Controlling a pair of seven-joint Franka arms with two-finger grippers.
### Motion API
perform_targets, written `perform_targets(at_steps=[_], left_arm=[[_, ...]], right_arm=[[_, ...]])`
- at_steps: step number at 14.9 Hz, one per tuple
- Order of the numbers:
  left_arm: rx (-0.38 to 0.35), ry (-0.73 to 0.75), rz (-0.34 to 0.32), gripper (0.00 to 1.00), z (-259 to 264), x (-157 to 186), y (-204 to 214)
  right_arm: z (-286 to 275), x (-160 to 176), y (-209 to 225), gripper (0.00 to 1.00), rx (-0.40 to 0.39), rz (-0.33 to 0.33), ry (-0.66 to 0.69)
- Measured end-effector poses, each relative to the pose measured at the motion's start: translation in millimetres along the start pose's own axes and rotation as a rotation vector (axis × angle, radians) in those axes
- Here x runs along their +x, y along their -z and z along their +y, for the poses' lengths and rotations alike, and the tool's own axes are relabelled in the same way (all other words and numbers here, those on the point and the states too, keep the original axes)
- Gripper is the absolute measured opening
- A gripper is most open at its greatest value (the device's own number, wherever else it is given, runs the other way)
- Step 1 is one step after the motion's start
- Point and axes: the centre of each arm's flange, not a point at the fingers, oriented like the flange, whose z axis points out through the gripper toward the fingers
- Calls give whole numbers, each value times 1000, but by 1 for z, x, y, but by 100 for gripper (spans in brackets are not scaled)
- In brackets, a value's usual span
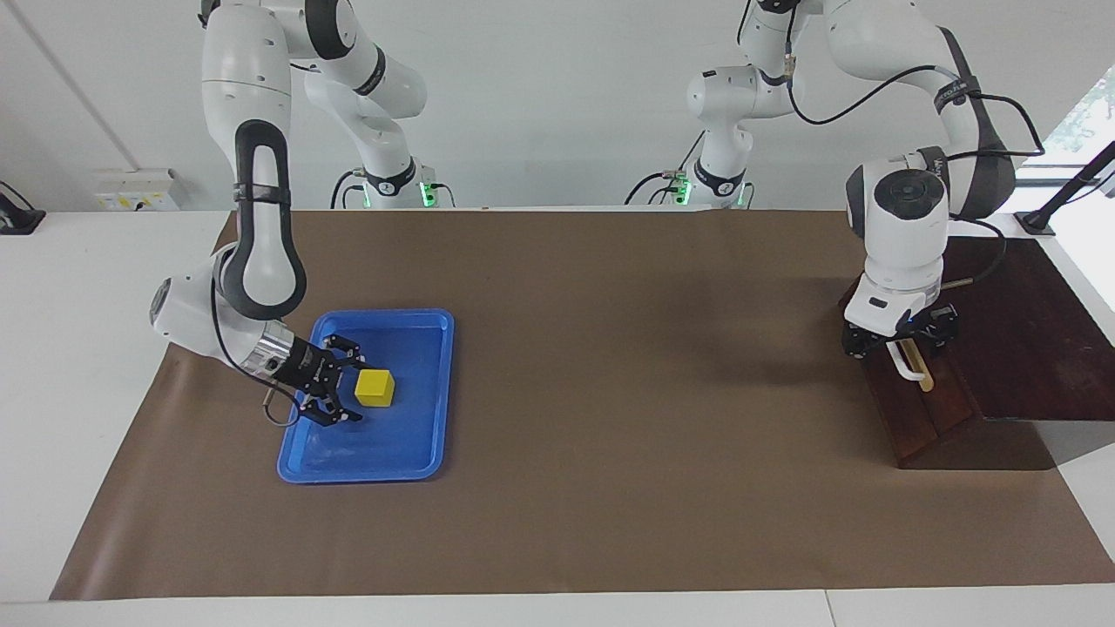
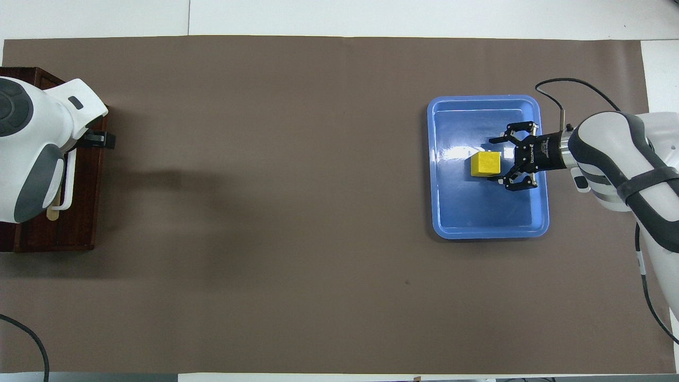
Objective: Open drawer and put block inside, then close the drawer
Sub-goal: 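Lower the right gripper onto the yellow block while the left gripper pulls the drawer, then close the right gripper on the yellow block and lift it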
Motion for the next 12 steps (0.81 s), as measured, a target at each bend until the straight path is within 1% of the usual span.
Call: perform_targets(at_steps=[6,7,8,10,11,12], left_arm=[[-3,14,-37,100,12,-12,-18],[-4,24,-39,100,13,-14,-20],[-5,30,-44,100,16,-15,-22],[-8,50,-57,100,25,-21,-28],[-5,63,-59,100,28,-22,-30],[-3,71,-57,100,29,-23,-31]], right_arm=[[2,-2,-5,95,2,7,8],[2,-1,-5,89,1,7,19],[3,-1,-6,89,-1,7,29],[4,0,-7,81,-3,7,38],[4,0,-7,81,-3,7,40],[4,0,-7,78,-3,7,41]])
